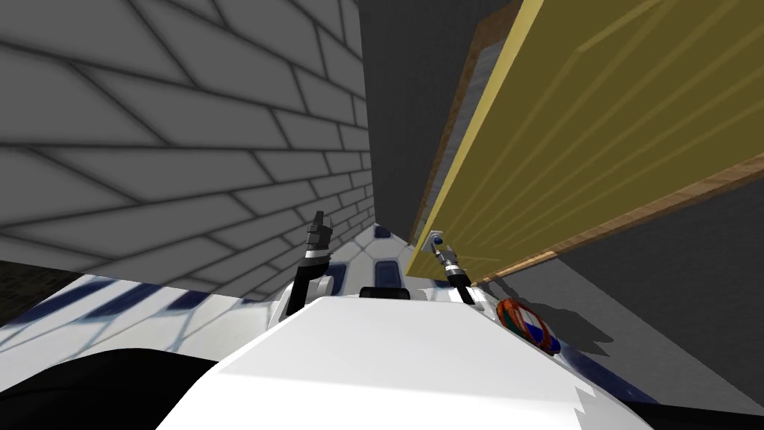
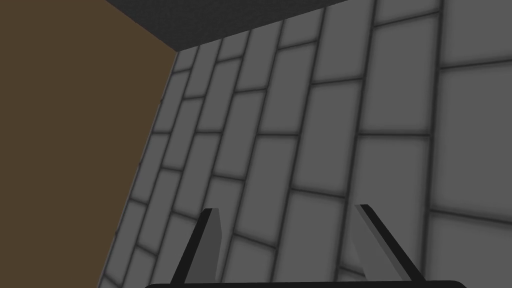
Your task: Pull the door open
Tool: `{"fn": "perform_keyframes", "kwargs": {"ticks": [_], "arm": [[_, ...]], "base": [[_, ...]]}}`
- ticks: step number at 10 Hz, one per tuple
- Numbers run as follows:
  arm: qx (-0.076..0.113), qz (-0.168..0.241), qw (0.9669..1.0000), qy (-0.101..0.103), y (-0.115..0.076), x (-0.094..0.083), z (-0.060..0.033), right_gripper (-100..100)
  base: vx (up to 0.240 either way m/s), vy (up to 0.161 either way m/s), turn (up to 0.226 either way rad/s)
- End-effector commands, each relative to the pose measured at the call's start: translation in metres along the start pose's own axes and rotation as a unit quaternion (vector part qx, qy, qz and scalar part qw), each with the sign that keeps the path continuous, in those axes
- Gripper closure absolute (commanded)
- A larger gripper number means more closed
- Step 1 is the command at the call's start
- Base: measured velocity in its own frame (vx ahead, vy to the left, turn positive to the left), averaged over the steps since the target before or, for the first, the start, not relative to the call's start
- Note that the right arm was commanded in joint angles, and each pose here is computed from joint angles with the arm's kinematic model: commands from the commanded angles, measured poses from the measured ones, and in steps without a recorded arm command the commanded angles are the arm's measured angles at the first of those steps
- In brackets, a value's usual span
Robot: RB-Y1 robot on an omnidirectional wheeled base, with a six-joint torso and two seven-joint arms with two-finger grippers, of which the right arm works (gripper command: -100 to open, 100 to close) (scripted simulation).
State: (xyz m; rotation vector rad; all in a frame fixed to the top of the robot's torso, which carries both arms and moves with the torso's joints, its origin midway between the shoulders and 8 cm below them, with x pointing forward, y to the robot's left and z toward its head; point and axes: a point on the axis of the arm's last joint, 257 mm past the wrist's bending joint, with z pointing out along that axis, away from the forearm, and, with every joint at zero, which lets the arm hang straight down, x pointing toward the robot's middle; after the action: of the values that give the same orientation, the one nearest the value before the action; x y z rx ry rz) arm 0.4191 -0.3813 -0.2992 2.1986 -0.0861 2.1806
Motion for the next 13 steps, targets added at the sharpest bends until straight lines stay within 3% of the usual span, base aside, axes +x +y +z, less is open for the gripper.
{"fn": "perform_keyframes", "kwargs": {"ticks": [1,2,3,8,13], "arm": [[-0.01,0.001,1.0,0.003,0.013,0.003,0.0021,-100],[-0.006,0.001,1.0,0.002,0.008,0.001,0.0023,-100],[-0.006,0.001,1.0,0.002,0.008,0.001,0.0023,100],[-0.006,0.001,1.0,0.002,0.008,0.001,0.0023,100],[0.031,-0.003,0.9995,0.004,0.009,0.002,-0.0119,100]], "base": [[0.21,0.011,0.136],[0.092,-0.007,0.024],[-0.007,0.002,-0.029],[-0.018,-0.003,0.001],[-0.206,-0.063,0.127]]}}
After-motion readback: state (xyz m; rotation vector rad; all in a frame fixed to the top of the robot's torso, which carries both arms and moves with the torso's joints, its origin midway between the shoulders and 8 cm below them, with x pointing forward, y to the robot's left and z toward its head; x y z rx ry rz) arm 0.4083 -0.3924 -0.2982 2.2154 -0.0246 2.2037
